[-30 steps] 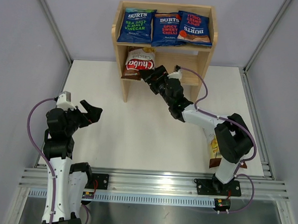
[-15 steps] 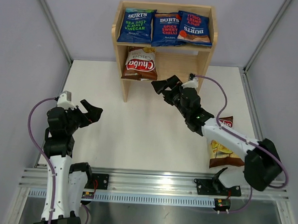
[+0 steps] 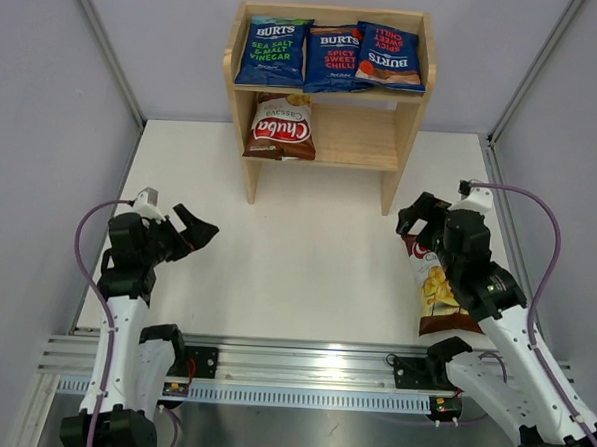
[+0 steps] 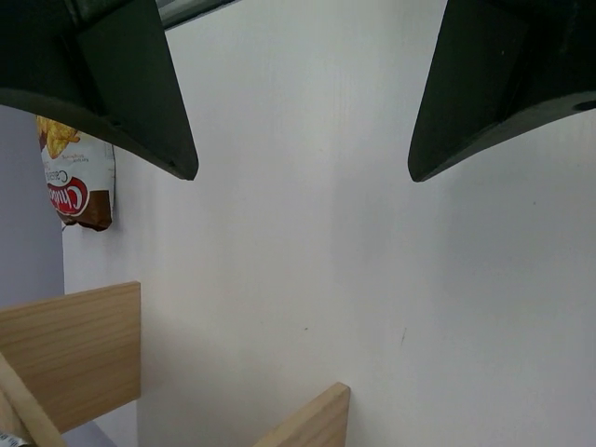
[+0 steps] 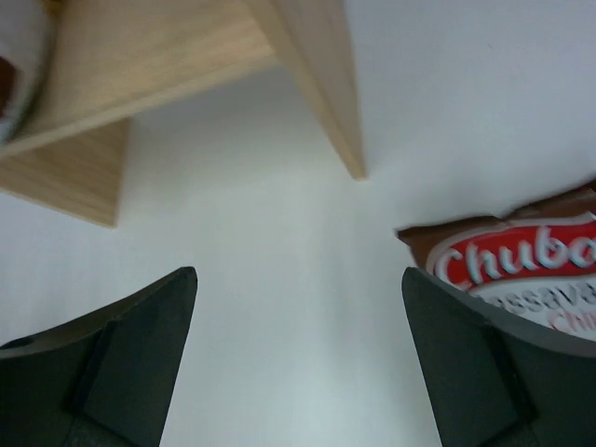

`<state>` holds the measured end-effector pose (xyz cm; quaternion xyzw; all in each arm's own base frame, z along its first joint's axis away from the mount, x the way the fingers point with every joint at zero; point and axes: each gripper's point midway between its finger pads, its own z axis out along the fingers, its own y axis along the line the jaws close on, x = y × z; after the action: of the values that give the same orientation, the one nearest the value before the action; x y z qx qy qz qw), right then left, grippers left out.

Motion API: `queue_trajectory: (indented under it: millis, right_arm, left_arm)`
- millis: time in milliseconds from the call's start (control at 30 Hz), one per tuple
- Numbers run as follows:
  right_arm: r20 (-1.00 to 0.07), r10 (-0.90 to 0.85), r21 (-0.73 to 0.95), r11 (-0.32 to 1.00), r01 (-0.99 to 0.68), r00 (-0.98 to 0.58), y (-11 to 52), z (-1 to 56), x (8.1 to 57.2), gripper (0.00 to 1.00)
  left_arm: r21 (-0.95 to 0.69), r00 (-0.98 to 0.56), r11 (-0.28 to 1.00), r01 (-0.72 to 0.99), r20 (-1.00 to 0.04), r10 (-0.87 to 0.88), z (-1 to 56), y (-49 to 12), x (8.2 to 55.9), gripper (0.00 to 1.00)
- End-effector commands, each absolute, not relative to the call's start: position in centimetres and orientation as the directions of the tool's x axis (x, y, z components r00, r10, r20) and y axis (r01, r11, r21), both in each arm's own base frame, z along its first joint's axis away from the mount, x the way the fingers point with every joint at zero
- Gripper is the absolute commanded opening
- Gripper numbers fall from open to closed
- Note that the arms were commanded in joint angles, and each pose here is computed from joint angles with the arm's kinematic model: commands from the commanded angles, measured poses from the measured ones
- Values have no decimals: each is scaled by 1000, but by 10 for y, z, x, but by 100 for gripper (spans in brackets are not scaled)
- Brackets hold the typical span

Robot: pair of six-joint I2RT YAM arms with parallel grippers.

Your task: Place and organize the chips bags onto the shelf

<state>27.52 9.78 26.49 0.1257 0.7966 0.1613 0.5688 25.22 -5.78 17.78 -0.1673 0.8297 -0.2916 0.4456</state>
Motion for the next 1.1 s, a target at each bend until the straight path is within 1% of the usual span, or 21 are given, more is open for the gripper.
queue_trajectory:
  millis: [0,33,67,133,167,233,267,300,333,367,433,467,567,633,667,733,833,867,933,1067]
  right_arm:
    - [-834,300,242,953,182,-463,51,217,264,99]
    - [-819,356,272,931,242,-450,36,215,270,99]
    - [-785,413,348,910,224,-461,43,211,276,99]
    - [-754,478,417,878,234,-450,39,205,287,99]
    - [-744,525,453,851,265,-414,23,207,297,99]
    - [-705,564,454,825,337,-431,1,192,312,99]
    - [-679,596,494,803,334,-429,-11,195,318,99]
    - [-637,623,506,782,364,-453,-20,182,325,99]
    - [-626,637,515,771,375,-449,-28,180,330,99]
    - [-613,652,509,757,408,-445,-42,173,335,100]
    - [-610,658,505,752,424,-441,-51,169,341,99]
    - [-605,665,499,746,441,-439,-57,163,345,99]
    - [-593,656,474,753,456,-467,-64,158,353,100]
    - [-525,657,424,753,503,-541,-68,135,352,99]
    - [-541,637,359,765,534,-549,-83,131,355,99]
    - [-547,637,306,757,578,-543,-98,124,350,100]
    - [-514,690,364,713,599,-509,-105,118,341,100]
    - [-484,711,393,698,599,-510,-99,111,337,99]
    - [-472,721,393,688,610,-508,-101,107,330,99]
    - [-414,731,412,682,604,-543,-94,91,318,99]
  left_arm:
    - [-659,-549,751,38,-642,-536,178,-71,246,99]
    - [-661,-553,750,39,-639,-535,175,-72,244,99]
    - [-664,-557,747,35,-633,-538,170,-75,240,99]
    - [-669,-590,739,76,-628,-508,168,-91,232,99]
    - [-665,-594,742,88,-633,-497,169,-95,228,99]
    - [-664,-633,736,129,-627,-454,169,-112,217,99]
    - [-669,-648,729,145,-621,-441,170,-118,212,99]
    - [-670,-655,717,192,-631,-415,179,-127,205,99]
    - [-672,-668,711,209,-629,-398,182,-131,200,99]
    - [-652,-667,719,241,-650,-366,186,-133,196,99]
    - [-608,-649,743,279,-690,-321,207,-130,188,99]
    - [-568,-623,765,303,-726,-292,215,-126,188,99]
    - [-483,-569,797,362,-792,-222,239,-119,182,99]
    - [-463,-551,805,371,-807,-211,238,-121,182,99]
    - [-464,-555,809,360,-804,-214,233,-121,183,99]
    - [-470,-562,804,365,-800,-212,227,-124,180,99]
    - [-452,-524,804,387,-825,-211,235,-124,178,99]
    - [-451,-523,807,382,-825,-214,235,-123,178,99]
    - [-456,-535,802,387,-819,-207,233,-125,178,99]
    - [-461,-543,783,419,-818,-191,233,-131,175,99]
